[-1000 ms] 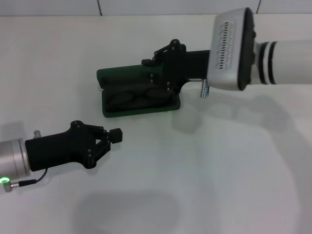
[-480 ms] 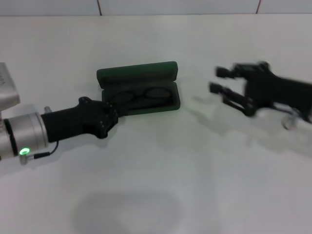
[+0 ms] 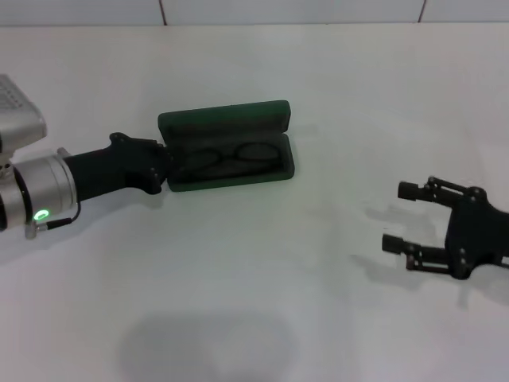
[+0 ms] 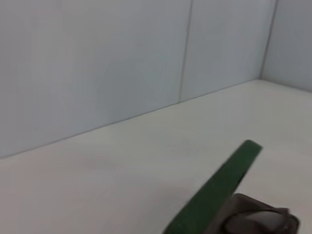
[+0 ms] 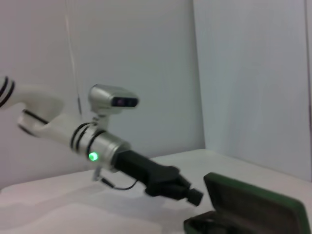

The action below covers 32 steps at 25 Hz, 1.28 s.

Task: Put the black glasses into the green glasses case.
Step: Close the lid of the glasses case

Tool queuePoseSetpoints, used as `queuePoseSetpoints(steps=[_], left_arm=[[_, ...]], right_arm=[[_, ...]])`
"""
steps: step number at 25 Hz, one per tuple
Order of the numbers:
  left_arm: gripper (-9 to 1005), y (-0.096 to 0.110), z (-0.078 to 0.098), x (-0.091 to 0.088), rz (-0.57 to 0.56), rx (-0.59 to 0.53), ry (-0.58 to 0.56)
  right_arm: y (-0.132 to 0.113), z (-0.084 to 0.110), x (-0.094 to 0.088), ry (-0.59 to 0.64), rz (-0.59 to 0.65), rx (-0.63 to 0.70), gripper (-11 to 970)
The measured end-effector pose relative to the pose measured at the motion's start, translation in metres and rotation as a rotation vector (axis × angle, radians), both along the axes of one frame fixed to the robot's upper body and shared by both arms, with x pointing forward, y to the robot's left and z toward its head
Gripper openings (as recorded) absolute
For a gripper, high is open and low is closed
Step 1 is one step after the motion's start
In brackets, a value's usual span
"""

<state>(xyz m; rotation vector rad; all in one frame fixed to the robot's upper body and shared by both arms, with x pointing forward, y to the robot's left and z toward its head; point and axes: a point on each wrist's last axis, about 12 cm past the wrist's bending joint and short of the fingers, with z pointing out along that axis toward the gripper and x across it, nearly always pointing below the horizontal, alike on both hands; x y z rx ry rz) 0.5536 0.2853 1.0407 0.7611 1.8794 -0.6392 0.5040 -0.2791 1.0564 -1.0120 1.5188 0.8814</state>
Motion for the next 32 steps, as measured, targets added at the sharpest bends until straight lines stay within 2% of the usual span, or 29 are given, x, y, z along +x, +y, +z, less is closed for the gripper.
queuePoseSetpoints(steps=[7, 16, 25, 29, 32], left_arm=[[0, -0.005, -0.001, 0.011, 0.035, 0.049, -0.003], [0, 0.0, -0.005, 0.017, 0.094, 0.108, -0.007], [0, 0.002, 0.001, 0.029, 0.139, 0.139, -0.042], [-1, 0.001, 0.003, 0.032, 0.17, 0.122, -0.064], [-1, 0.004, 0.004, 0.03, 0.183, 0.084, -0.039]], right_arm=[[0.0, -0.004, -0.007, -0.003, 0.007, 0.004, 864], [0.004, -0.002, -0.007, -0.007, 0.026, 0.017, 880], [0.005, -0.001, -0.007, -0.01, 0.03, 0.026, 879], [0.005, -0.001, -0.007, -0.01, 0.029, 0.027, 879], [0.004, -0.002, -0.009, -0.007, 0.026, 0.027, 878]])
